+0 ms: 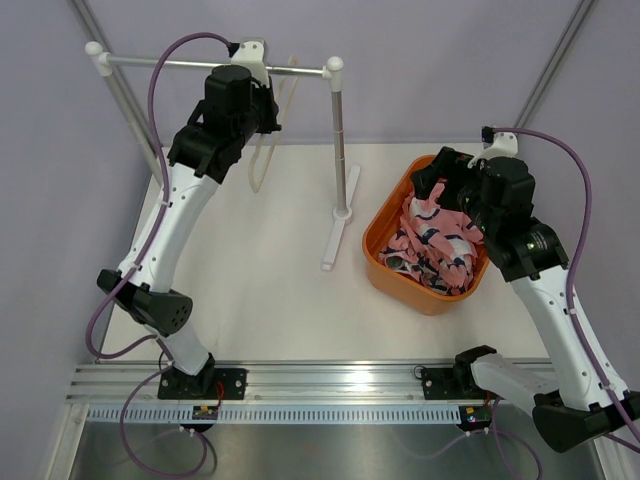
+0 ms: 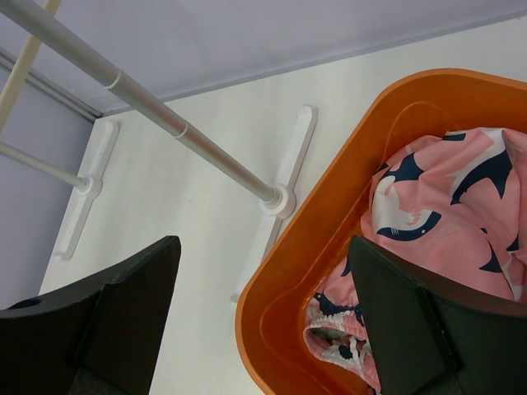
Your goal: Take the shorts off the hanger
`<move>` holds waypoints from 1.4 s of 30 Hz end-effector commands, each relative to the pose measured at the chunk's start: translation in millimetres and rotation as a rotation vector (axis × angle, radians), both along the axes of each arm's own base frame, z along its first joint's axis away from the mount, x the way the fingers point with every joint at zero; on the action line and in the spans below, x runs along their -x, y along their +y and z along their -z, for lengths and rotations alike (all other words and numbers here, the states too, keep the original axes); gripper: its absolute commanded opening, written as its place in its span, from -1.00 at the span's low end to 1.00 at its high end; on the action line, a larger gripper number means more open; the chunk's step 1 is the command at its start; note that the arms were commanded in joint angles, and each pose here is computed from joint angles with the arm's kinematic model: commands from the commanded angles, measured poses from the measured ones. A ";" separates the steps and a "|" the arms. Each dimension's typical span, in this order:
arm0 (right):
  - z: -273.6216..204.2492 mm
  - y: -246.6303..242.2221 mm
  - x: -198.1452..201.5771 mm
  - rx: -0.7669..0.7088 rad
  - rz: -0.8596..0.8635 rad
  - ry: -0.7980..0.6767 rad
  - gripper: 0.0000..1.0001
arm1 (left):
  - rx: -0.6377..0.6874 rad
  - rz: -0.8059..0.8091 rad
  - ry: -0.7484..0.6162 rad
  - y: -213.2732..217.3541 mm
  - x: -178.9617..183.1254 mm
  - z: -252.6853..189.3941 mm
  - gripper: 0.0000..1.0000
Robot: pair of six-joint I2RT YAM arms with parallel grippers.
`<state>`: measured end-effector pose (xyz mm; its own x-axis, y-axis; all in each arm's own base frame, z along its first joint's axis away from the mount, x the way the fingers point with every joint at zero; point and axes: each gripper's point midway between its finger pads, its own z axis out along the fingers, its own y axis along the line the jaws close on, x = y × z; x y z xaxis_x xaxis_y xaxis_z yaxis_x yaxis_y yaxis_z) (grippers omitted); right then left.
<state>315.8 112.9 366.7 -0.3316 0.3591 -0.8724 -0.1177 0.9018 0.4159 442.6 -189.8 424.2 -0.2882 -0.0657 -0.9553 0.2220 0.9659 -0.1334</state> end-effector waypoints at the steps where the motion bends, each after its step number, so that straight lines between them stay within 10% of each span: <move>1: -21.4 -1.4 4.4 0.001 -0.015 -0.068 0.85 | 0.029 -0.016 -0.138 4.2 -8.6 -42.4 -1.00; 21: -8.1 5.7 1.6 0.001 -0.049 -0.048 0.85 | 0.005 -0.016 -0.074 -8.7 -47.4 -2.6 -0.93; 33: -4.3 4.5 -0.6 0.011 -0.041 -0.040 0.85 | 0.011 0.007 -0.122 -1.9 -24.1 -20.8 0.06; 42: -6.2 1.2 3.8 0.015 -0.033 -0.048 0.86 | 0.030 -0.012 -0.200 15.8 10.9 -57.2 0.35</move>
<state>314.0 117.4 359.6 -0.3484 0.3387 -0.8740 -0.1461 0.9014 0.4076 454.0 -185.3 431.8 -0.2184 -0.0548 -0.9743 0.2269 0.9682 -0.1053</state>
